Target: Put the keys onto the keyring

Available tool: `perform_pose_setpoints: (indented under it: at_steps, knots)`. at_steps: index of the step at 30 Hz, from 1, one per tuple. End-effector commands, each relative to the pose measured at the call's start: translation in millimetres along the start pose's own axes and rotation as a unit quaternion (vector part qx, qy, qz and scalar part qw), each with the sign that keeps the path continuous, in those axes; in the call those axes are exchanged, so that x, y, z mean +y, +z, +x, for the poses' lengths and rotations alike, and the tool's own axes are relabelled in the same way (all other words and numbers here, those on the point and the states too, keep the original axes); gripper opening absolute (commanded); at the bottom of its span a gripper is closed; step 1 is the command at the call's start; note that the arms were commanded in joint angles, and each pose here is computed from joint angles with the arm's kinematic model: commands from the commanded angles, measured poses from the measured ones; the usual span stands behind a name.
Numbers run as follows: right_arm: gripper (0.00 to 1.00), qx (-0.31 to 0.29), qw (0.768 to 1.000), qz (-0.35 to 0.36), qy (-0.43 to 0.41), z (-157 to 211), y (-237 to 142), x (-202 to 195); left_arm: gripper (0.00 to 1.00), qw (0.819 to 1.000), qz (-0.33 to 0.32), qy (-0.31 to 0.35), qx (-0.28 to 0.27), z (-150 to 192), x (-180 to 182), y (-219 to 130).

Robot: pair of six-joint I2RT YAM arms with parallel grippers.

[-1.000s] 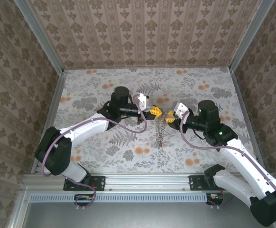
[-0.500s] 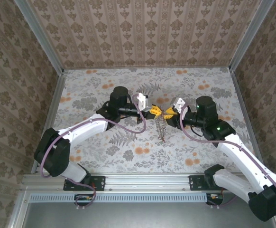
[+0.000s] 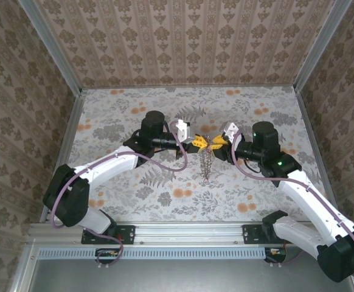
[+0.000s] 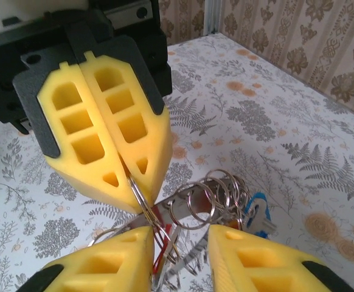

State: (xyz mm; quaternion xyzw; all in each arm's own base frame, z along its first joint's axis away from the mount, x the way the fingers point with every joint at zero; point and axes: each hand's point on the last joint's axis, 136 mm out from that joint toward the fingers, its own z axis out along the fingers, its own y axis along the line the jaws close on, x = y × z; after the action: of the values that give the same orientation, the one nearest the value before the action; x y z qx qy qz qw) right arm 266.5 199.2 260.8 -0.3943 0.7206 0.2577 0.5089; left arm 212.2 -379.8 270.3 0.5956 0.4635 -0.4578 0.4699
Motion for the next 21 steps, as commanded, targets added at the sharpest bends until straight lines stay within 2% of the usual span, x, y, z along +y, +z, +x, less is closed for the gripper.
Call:
perform_pose_setpoints:
  at_steps: [1,5,8,14,21]
  knots:
    - [0.23,-0.03,1.0,-0.007,-0.003,-20.2,-6.3,1.1,0.0,0.999,0.002,0.04,-0.023,-25.2,-3.8,-3.6]
    - [0.06,-0.025,1.0,-0.005,0.002,-16.2,-5.6,-0.2,0.0,0.999,0.002,0.041,-0.025,-25.8,-3.9,-3.6]
    - [0.01,-0.009,1.0,0.0,0.019,-7.0,-2.7,-5.0,0.0,0.998,-0.003,0.047,-0.033,-28.7,-2.8,-4.1]
    - [0.0,0.0,0.996,-0.022,0.085,0.3,4.1,-6.0,0.0,0.997,-0.019,0.061,-0.051,-29.2,0.6,-2.5]
    - [0.0,0.009,0.98,-0.043,0.194,16.2,14.3,-16.9,0.0,0.994,-0.04,0.074,-0.076,-25.4,6.3,-1.3]
